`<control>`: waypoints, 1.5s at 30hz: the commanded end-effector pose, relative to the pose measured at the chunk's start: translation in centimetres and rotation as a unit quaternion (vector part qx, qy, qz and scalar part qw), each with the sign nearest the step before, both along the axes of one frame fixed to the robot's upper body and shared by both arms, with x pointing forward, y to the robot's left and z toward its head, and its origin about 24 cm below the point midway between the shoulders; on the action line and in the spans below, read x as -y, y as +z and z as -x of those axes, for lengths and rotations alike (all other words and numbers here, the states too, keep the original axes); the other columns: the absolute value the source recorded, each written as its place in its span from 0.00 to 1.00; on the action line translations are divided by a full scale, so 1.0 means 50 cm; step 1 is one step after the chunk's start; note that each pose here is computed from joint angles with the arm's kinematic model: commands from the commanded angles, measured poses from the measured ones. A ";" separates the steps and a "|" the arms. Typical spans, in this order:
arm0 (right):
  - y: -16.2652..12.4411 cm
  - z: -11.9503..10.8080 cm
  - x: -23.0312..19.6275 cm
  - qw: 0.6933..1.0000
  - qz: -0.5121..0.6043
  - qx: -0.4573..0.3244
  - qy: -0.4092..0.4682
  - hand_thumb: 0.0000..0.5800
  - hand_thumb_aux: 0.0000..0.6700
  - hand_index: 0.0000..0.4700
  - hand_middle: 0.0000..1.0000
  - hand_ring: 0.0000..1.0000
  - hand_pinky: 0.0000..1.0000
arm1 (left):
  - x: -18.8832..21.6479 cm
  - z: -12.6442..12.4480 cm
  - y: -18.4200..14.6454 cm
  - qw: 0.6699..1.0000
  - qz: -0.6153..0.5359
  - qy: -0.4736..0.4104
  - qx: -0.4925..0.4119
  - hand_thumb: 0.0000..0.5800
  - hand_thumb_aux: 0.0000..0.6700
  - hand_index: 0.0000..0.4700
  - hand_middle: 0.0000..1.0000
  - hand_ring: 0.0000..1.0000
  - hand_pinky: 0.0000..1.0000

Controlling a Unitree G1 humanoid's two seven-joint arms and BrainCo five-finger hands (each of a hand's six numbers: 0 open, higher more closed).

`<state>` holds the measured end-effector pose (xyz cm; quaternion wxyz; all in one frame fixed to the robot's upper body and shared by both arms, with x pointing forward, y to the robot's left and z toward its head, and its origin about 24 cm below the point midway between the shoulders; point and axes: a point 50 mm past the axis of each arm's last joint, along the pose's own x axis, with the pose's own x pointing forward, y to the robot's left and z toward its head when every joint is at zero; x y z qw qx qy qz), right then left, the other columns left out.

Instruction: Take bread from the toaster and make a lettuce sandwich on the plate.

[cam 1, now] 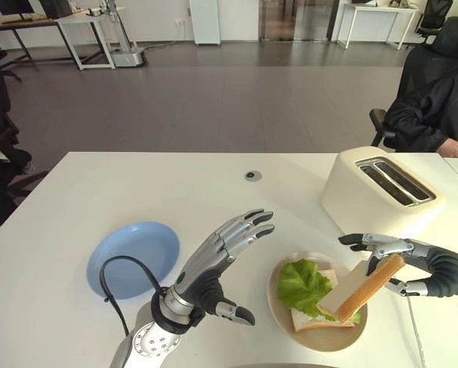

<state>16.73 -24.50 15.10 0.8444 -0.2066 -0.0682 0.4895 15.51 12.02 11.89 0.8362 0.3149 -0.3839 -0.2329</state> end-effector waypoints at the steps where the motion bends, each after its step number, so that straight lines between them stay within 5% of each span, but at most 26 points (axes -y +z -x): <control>1: -0.040 -0.015 -0.012 0.999 0.015 -0.044 -0.017 1.00 1.00 1.00 0.00 0.00 0.00 | 0.019 0.008 -0.012 0.999 -0.031 -0.020 -0.008 0.00 0.00 0.00 0.00 0.00 0.00; 16: -0.085 -0.050 -0.031 0.993 0.027 -0.104 -0.052 1.00 1.00 1.00 0.00 0.00 0.00 | 0.057 0.032 -0.041 0.993 -0.106 -0.045 -0.009 0.00 0.00 0.00 0.00 0.00 0.00; 19: -0.099 -0.063 -0.025 0.991 0.065 -0.087 -0.072 0.92 0.72 0.72 0.00 0.00 0.00 | 0.067 0.036 -0.047 0.990 -0.130 -0.045 0.001 0.00 0.00 0.00 0.00 0.00 0.00; 21: -0.101 -0.070 -0.022 0.991 0.077 -0.076 -0.082 0.90 0.68 0.68 0.00 0.00 0.00 | 0.073 0.037 -0.050 0.988 -0.146 -0.044 0.006 0.00 0.00 0.00 0.00 0.00 0.00; 24: -0.104 -0.074 -0.024 0.991 0.072 -0.076 -0.079 1.00 1.00 1.00 0.00 0.00 0.00 | 0.073 0.035 -0.055 0.988 -0.151 -0.037 0.007 0.00 0.00 0.00 0.00 0.00 0.00; 38: 0.005 -0.044 -0.004 0.994 -0.067 -0.089 -0.012 1.00 1.00 1.00 0.00 0.00 0.00 | 0.034 0.041 0.026 0.992 -0.072 0.018 0.105 0.00 0.00 0.00 0.00 0.00 0.00; 45: -0.025 -0.022 0.012 0.994 0.004 -0.106 -0.013 1.00 1.00 1.00 0.00 0.00 0.00 | 0.037 0.044 0.030 0.991 -0.079 0.018 0.108 0.00 0.00 0.00 0.00 0.00 0.00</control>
